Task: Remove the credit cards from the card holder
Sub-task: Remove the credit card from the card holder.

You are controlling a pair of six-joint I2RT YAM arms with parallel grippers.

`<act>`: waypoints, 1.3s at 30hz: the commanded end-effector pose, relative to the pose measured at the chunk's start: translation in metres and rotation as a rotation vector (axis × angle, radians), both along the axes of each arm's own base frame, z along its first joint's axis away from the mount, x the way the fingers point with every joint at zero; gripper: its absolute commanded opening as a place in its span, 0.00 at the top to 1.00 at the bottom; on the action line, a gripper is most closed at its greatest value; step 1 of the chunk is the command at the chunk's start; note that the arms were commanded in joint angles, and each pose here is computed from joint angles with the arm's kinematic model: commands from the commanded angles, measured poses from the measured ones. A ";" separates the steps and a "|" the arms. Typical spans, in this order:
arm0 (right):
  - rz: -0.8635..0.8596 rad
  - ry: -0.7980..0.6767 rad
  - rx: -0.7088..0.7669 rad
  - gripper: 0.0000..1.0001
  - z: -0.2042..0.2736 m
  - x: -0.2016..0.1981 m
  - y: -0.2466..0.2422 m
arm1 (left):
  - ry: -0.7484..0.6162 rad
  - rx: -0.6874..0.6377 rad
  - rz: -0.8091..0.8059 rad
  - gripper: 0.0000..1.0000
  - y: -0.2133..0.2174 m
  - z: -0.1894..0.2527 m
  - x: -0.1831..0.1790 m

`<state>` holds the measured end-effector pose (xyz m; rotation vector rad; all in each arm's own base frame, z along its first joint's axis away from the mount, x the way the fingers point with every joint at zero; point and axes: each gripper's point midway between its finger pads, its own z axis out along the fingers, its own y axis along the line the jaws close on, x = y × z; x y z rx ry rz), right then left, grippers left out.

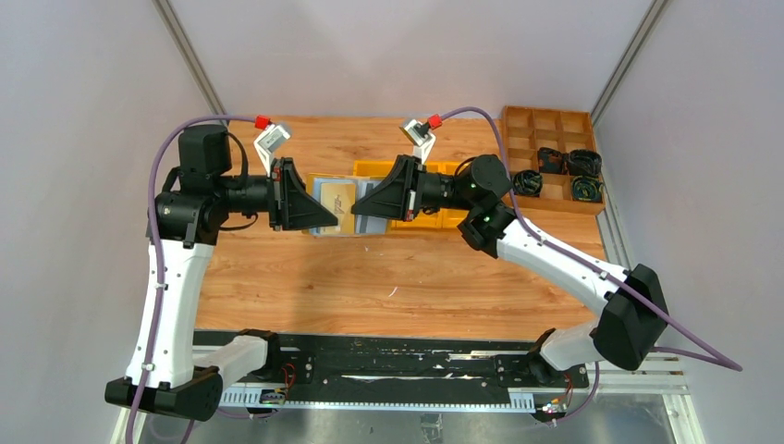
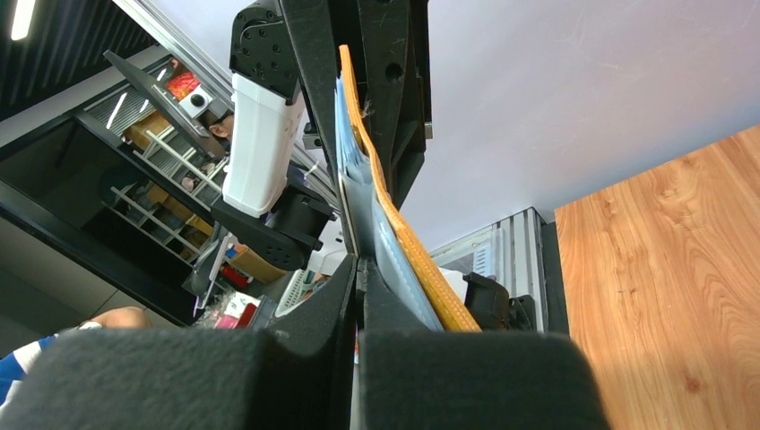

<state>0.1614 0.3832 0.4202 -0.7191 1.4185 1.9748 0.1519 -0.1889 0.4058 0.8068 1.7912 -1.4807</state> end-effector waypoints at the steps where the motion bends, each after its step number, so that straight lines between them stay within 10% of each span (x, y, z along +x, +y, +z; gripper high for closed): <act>1: 0.001 -0.024 0.008 1.00 0.006 -0.006 -0.004 | -0.012 -0.020 -0.025 0.81 -0.001 0.013 -0.010; 12: -0.069 0.026 -0.010 1.00 -0.006 0.009 -0.027 | -0.013 -0.029 -0.037 0.78 -0.002 0.018 -0.012; 17: -0.081 0.022 -0.015 1.00 -0.011 0.008 -0.029 | -0.014 -0.023 -0.024 0.95 -0.001 0.017 -0.010; 24: -0.018 0.015 0.053 0.72 0.003 -0.005 -0.022 | -0.017 -0.022 -0.021 1.00 -0.001 0.018 -0.008; 30: 0.029 0.020 0.120 0.66 0.017 -0.009 -0.020 | -0.012 -0.024 -0.021 1.00 -0.001 0.019 -0.008; 39: -0.004 0.033 0.108 1.00 0.009 -0.004 -0.033 | -0.019 -0.018 -0.008 1.00 -0.001 0.019 -0.005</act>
